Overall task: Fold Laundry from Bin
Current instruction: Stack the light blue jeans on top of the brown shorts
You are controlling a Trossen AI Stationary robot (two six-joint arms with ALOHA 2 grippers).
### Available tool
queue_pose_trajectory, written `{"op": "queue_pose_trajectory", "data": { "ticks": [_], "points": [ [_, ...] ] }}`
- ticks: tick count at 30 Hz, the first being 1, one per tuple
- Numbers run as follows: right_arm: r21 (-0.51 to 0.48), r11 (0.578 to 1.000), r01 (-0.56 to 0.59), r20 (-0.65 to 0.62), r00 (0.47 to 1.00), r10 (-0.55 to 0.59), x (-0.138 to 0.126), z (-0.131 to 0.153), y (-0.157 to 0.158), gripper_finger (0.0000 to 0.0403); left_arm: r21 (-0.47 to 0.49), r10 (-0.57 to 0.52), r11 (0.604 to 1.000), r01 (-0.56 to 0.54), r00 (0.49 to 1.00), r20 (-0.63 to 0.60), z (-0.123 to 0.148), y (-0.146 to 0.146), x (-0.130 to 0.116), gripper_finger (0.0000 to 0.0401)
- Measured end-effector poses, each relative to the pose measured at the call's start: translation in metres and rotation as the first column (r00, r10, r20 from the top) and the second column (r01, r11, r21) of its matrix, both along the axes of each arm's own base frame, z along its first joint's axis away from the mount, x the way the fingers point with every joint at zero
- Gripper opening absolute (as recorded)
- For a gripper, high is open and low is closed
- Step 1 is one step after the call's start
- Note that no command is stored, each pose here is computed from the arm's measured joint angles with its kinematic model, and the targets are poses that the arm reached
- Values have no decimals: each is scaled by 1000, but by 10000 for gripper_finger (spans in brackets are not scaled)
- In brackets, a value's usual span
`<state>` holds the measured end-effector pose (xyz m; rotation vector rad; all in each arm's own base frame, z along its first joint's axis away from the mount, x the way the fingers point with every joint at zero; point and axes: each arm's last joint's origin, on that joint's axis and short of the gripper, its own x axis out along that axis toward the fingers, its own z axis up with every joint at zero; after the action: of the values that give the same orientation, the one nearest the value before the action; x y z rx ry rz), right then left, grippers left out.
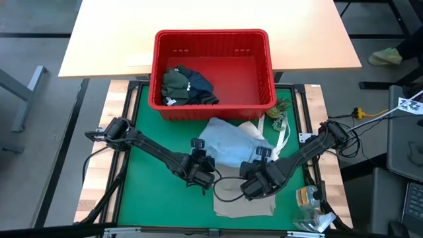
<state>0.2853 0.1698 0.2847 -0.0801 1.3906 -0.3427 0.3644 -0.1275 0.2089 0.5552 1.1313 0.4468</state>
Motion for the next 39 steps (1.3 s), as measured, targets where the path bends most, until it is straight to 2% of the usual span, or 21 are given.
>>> {"op": "queue_pose_trajectory", "data": {
  "ticks": [6, 11, 17, 23, 30, 35, 39],
  "points": [
    [-18, 997, 73, -26, 997, -74, -9, 19, -1, 20, 22, -28, 999, 26, 994, 106, 4, 9, 18, 49],
    [39, 995, 91, -29, 996, -90, -17, 22, 9, 21, 32, -87, 996, 82, 975, 204, 11, 19, 37, 49],
    [95, 986, 138, -36, 990, -136, -33, 21, 32, 21, -17, -162, 984, 175, 942, 295, 19, 32, 56, 49],
    [142, 955, 259, -38, 966, -256, -48, 21, 49, 21, -64, -231, 960, 271, 903, 362, 26, 43, 68, 49],
    [178, 901, 396, -59, 918, -392, -52, 22, 53, 23, -44, -296, 940, 337, 875, 382, 30, 51, 74, 49],
    [277, 871, 405, -43, 911, -410, -48, 34, 59, 24, -87, -318, 916, 391, 842, 435, 30, 56, 80, 49],
    [381, 838, 391, -5, 907, -422, -44, 43, 68, 24, -85, -383, 882, 464, 810, 444, 28, 54, 84, 49]
  ]
}}
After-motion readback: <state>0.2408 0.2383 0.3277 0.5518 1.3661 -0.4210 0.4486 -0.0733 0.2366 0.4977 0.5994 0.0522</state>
